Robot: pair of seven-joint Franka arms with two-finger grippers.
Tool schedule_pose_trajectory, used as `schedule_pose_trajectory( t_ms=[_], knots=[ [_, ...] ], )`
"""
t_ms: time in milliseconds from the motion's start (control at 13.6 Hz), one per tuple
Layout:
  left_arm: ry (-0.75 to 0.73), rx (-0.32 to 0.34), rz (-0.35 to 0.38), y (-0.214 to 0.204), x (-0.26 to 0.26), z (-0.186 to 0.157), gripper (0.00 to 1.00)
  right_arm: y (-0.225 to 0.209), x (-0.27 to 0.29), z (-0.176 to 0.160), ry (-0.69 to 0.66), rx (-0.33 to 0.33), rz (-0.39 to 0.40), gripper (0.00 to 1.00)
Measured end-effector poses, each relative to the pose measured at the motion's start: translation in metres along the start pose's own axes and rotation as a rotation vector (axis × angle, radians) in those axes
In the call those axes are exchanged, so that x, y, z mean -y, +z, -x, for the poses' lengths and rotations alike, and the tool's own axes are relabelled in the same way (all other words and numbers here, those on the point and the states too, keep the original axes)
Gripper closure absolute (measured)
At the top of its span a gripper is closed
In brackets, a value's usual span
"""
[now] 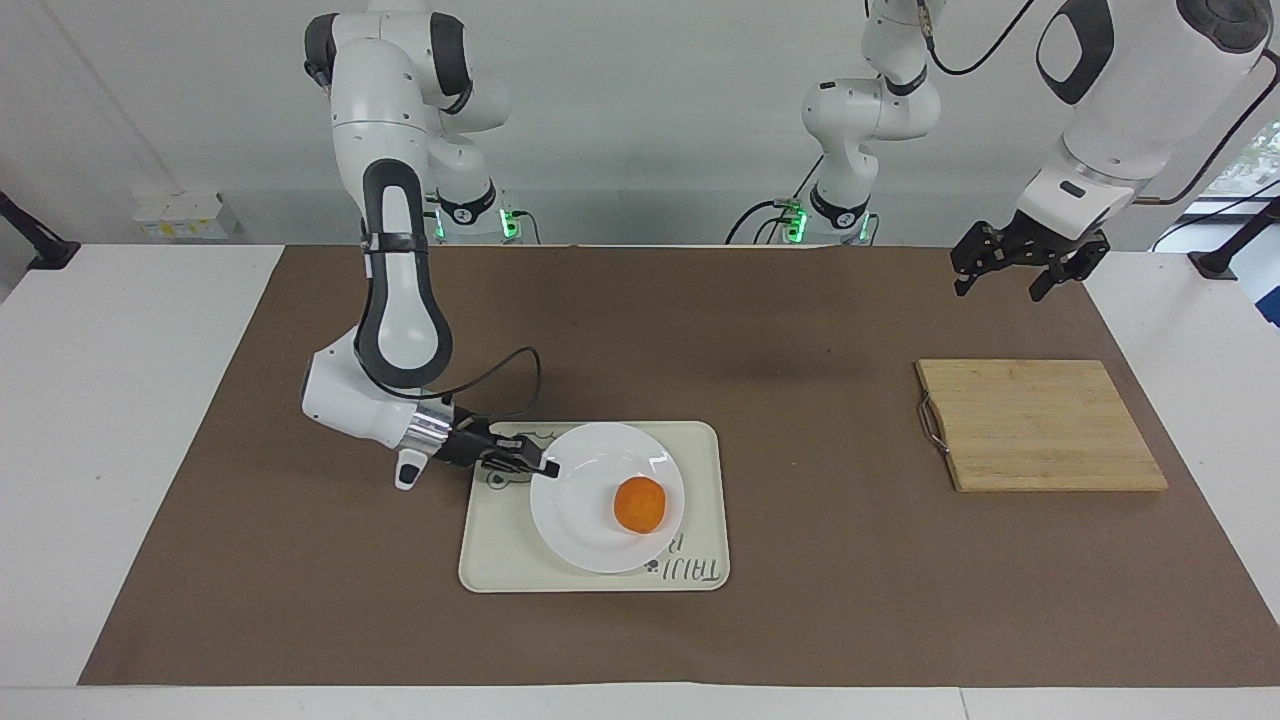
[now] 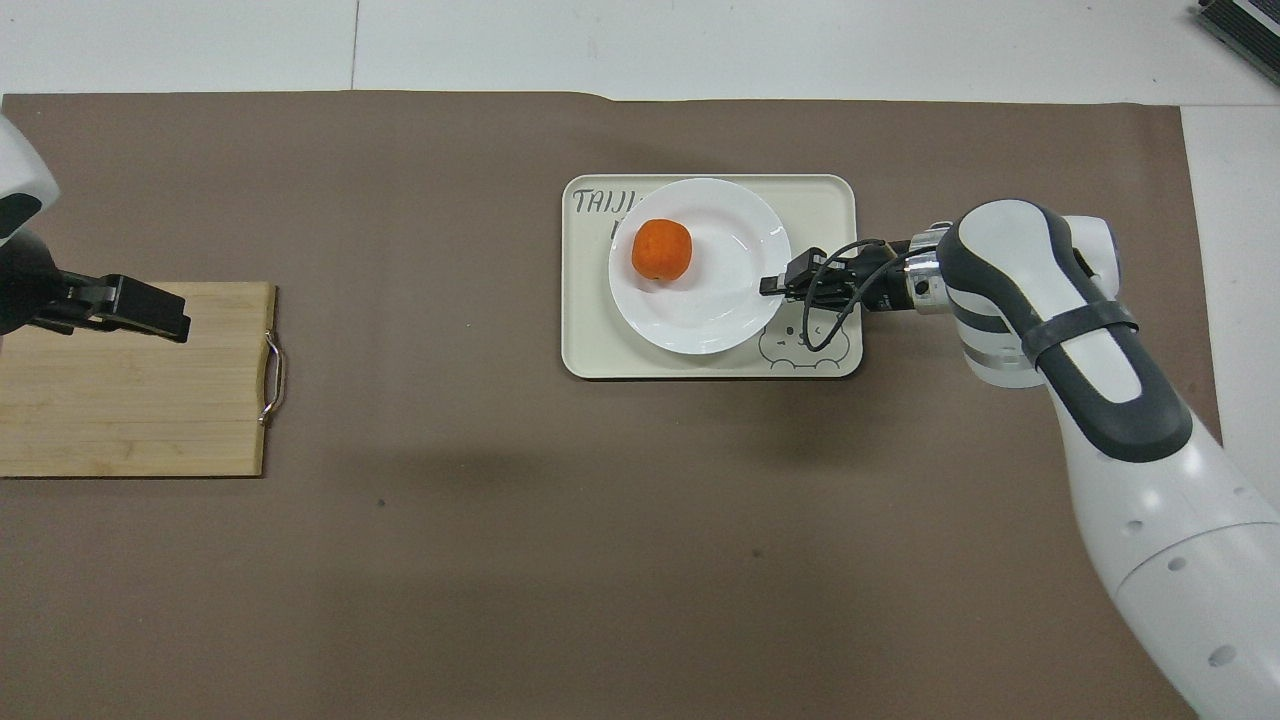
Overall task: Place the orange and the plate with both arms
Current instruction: 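Release the plate and lift the right gripper away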
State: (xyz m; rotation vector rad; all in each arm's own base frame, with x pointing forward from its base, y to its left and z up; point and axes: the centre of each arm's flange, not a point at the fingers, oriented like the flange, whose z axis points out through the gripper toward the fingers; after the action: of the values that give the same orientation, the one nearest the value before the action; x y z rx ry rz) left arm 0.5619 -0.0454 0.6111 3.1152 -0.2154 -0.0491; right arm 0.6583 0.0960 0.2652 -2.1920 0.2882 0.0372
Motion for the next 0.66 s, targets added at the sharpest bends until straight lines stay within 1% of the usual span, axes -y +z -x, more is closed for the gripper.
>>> schedule_pose_trajectory(
  t_ms=[74, 147, 221, 442, 516, 590, 663],
  knots=[
    [0.0, 0.0, 0.0, 0.0, 0.0, 0.0, 0.0, 0.0, 0.0, 0.0, 0.0, -0.002, 0.001, 0.85],
    [0.0, 0.0, 0.0, 0.0, 0.0, 0.0, 0.0, -0.001, -0.001, -0.001, -0.003, -0.005, 0.004, 0.75],
    [0.0, 0.0, 0.0, 0.0, 0.0, 0.0, 0.0, -0.001, -0.001, -0.001, -0.007, -0.007, 0.01, 0.63],
    [0.0, 0.0, 0.0, 0.0, 0.0, 0.0, 0.0, -0.005, -0.001, -0.003, -0.018, -0.016, 0.016, 0.33],
    [0.0, 0.0, 0.0, 0.0, 0.0, 0.0, 0.0, -0.007, -0.001, -0.004, -0.03, -0.015, 0.03, 0.23],
    [0.0, 0.0, 0.0, 0.0, 0.0, 0.0, 0.0, -0.01, 0.001, -0.004, -0.053, -0.011, 0.059, 0.11],
    [0.0, 0.0, 0.0, 0.0, 0.0, 0.0, 0.0, -0.014, 0.004, -0.005, -0.085, -0.009, 0.098, 0.01]
  ],
)
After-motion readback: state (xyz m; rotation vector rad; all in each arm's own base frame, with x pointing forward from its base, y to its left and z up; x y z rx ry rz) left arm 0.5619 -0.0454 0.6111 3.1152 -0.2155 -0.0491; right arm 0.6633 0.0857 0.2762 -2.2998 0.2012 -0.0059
